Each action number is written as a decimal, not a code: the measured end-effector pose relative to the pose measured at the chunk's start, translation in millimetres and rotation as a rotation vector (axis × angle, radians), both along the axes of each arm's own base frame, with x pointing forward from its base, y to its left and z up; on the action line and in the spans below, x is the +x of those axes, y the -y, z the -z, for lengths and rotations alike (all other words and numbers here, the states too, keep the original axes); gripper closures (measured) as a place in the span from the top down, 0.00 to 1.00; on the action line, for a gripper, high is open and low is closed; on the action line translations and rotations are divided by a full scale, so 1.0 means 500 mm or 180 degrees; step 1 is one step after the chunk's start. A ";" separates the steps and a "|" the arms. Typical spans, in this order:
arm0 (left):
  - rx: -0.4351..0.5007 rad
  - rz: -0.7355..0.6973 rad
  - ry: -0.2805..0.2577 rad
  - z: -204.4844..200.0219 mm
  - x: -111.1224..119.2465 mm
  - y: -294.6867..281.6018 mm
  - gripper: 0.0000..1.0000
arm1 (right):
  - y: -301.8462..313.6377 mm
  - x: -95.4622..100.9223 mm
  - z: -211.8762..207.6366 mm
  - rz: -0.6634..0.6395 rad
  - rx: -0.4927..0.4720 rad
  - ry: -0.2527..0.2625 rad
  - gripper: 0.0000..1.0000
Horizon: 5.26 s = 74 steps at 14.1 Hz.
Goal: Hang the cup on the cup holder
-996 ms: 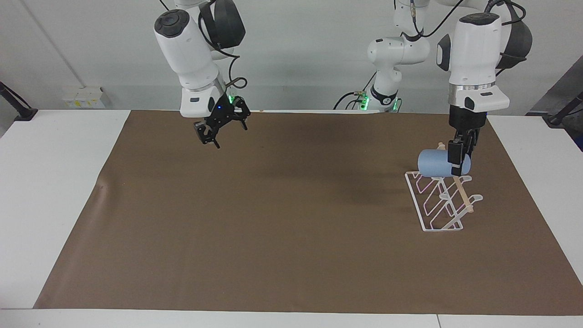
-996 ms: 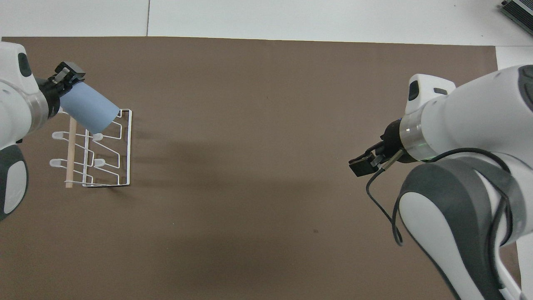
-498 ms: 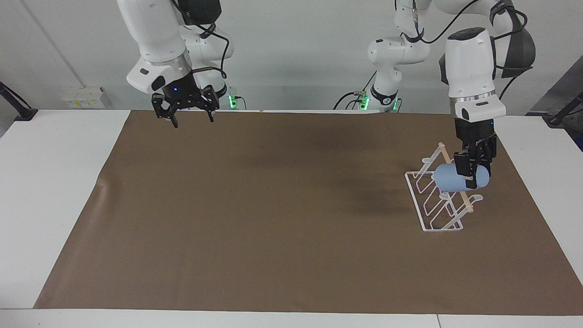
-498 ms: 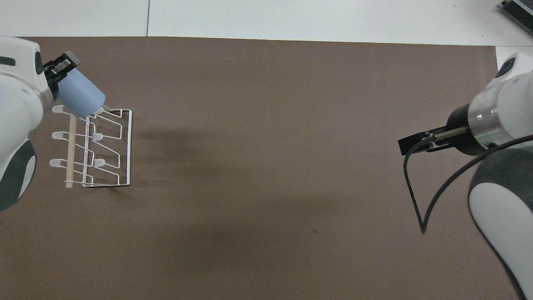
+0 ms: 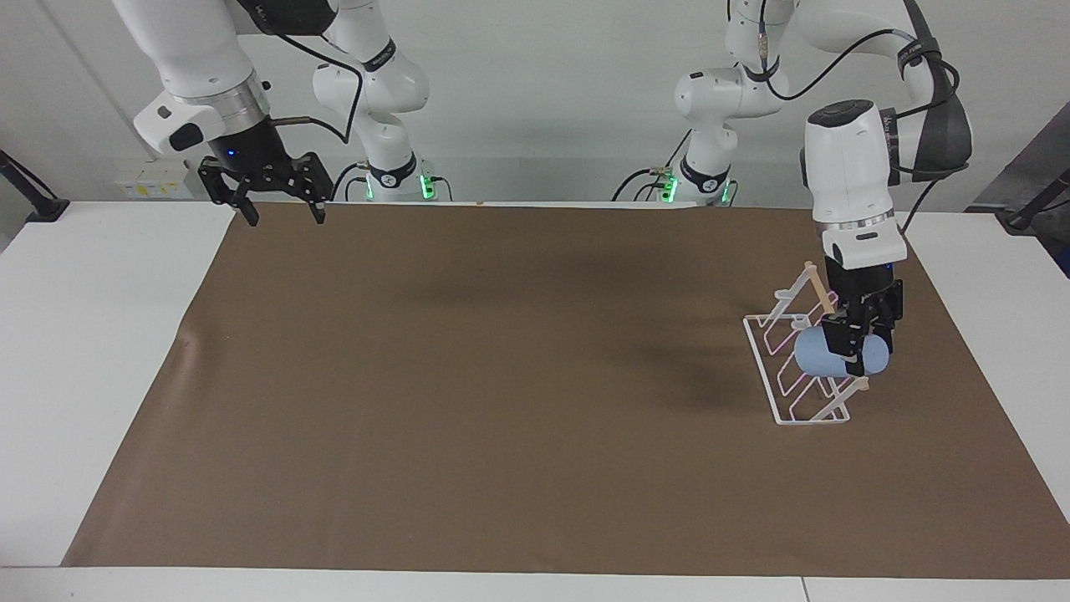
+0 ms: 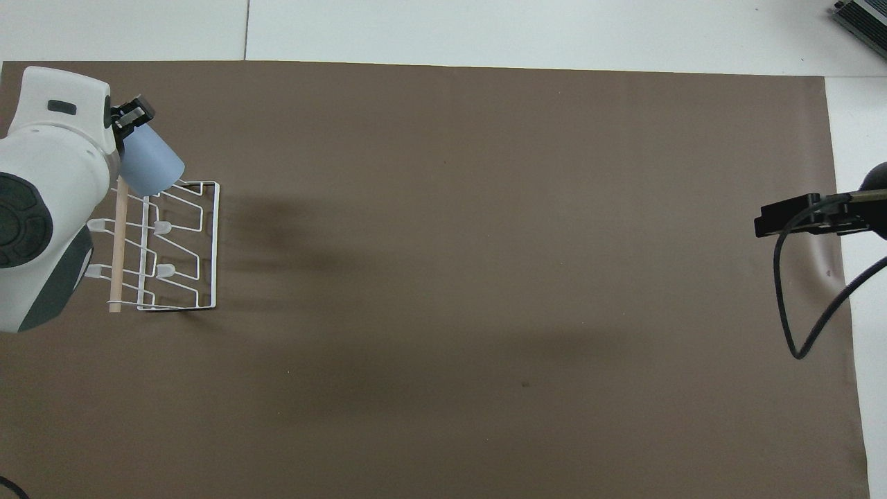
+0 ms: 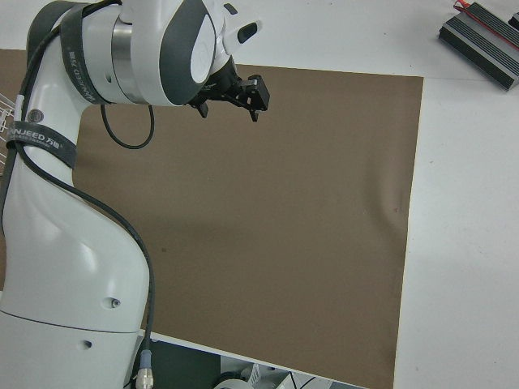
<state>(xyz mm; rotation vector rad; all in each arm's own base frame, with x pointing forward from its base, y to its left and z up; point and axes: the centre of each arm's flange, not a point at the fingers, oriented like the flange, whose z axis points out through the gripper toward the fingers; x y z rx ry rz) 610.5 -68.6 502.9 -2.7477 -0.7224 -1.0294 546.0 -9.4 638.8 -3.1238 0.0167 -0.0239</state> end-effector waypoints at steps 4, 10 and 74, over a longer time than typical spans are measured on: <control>0.0028 0.0012 -0.0022 0.019 -0.005 -0.004 0.67 | 0.020 -0.003 0.003 0.0057 0.0001 -0.0038 1.00; 0.0001 0.0058 -0.0037 0.045 -0.014 0.002 0.67 | 0.017 -0.003 0.004 0.0051 0.0001 -0.0041 1.00; -0.0358 0.1973 -0.2286 -0.272 -0.165 -0.045 1.00 | 0.010 -0.023 -0.030 0.0034 -0.0005 0.0057 1.00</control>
